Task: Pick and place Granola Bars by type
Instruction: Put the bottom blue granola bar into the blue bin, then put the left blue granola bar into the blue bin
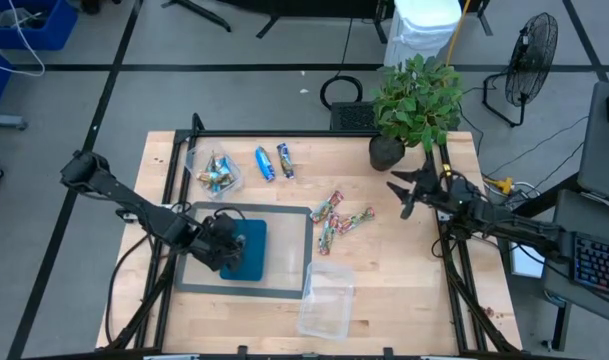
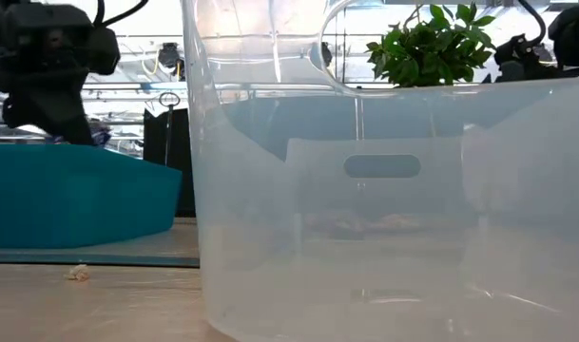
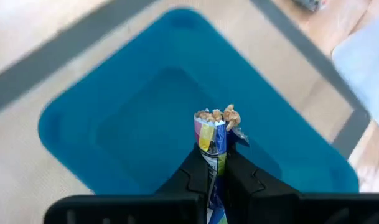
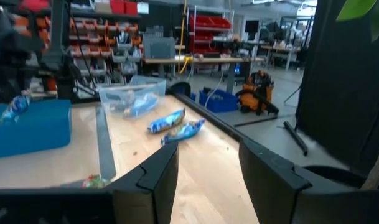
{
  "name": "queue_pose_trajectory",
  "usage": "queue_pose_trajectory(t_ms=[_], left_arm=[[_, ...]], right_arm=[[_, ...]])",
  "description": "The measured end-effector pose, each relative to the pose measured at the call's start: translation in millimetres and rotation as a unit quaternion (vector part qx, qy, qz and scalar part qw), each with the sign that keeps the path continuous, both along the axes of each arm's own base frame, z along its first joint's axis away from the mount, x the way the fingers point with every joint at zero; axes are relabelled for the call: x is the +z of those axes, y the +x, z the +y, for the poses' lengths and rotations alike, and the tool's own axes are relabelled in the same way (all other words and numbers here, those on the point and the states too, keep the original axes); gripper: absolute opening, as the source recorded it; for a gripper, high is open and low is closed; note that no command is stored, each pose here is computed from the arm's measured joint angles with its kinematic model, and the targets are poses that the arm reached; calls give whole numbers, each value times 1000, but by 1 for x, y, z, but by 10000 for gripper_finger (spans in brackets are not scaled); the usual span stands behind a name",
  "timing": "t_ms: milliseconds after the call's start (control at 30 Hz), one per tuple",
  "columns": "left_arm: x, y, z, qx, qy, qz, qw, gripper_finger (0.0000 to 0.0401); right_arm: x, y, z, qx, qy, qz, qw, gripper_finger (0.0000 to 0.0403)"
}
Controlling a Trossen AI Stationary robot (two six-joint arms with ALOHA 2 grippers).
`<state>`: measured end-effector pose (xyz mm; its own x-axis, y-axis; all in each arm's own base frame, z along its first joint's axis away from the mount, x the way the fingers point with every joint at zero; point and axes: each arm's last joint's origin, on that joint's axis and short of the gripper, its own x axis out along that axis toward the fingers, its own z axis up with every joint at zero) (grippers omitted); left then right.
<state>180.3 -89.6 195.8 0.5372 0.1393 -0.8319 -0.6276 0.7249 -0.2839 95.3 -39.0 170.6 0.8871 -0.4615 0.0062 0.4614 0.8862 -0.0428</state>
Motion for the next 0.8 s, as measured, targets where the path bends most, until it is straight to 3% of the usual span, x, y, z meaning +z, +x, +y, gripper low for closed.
queue_pose_trajectory(t_ms=[267, 567, 800], left_arm=[[-13, 2, 4, 36, -7, 53, 998, 27], [-9, 4, 12, 40, -12, 48, 998, 131], [4, 8, 18, 4, -6, -3, 1000, 173]], right_arm=[[3, -2, 1, 0, -6, -14, 1000, 160], [2, -2, 1, -1, -6, -13, 1000, 160], [2, -2, 1, -1, 1, -17, 1000, 160]])
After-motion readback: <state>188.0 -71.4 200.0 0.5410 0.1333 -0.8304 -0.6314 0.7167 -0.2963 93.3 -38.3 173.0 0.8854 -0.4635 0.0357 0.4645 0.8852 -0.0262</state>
